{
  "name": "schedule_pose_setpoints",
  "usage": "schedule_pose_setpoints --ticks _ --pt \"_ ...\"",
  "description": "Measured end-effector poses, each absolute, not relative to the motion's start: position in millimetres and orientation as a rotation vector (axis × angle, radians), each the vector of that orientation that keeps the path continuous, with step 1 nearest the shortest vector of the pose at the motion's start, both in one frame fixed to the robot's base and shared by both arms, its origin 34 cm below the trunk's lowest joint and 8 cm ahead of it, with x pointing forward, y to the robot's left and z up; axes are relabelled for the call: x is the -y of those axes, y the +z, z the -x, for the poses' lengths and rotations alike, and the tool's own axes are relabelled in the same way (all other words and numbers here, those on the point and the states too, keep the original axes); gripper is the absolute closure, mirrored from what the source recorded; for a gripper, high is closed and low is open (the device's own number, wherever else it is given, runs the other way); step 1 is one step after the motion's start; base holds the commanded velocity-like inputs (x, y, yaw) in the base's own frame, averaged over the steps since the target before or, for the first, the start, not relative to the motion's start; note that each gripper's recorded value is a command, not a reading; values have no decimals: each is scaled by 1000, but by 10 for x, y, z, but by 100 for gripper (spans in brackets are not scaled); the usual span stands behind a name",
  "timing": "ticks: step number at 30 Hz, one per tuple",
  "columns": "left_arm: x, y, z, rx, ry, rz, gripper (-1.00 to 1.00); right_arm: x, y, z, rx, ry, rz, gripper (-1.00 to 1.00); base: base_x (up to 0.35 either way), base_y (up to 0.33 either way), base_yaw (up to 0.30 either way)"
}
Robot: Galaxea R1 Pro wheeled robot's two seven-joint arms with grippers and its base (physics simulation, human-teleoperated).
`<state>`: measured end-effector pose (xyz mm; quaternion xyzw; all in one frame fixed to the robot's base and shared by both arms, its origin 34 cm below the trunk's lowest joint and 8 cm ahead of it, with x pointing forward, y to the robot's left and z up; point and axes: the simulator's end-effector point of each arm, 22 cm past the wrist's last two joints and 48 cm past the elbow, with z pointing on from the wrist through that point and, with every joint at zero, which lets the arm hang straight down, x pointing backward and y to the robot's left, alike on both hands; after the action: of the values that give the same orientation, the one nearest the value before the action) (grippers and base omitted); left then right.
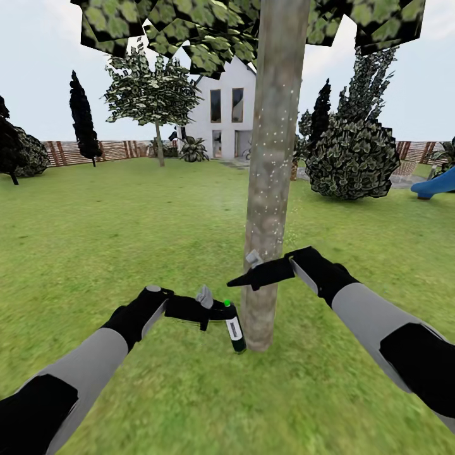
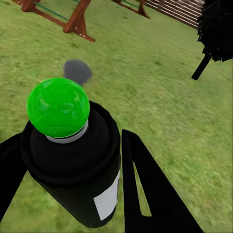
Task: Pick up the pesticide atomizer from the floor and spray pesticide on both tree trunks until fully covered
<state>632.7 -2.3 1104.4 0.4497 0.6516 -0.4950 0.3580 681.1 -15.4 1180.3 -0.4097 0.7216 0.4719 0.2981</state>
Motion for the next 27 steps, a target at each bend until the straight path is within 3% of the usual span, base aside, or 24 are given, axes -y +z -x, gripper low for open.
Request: schedule_pose_setpoints --ticks 27 --pt "10 11113 -6363 -1669 -1281 -1140 100 -37 11451 -6637 -1997 1252 1152 100 0 0 0"
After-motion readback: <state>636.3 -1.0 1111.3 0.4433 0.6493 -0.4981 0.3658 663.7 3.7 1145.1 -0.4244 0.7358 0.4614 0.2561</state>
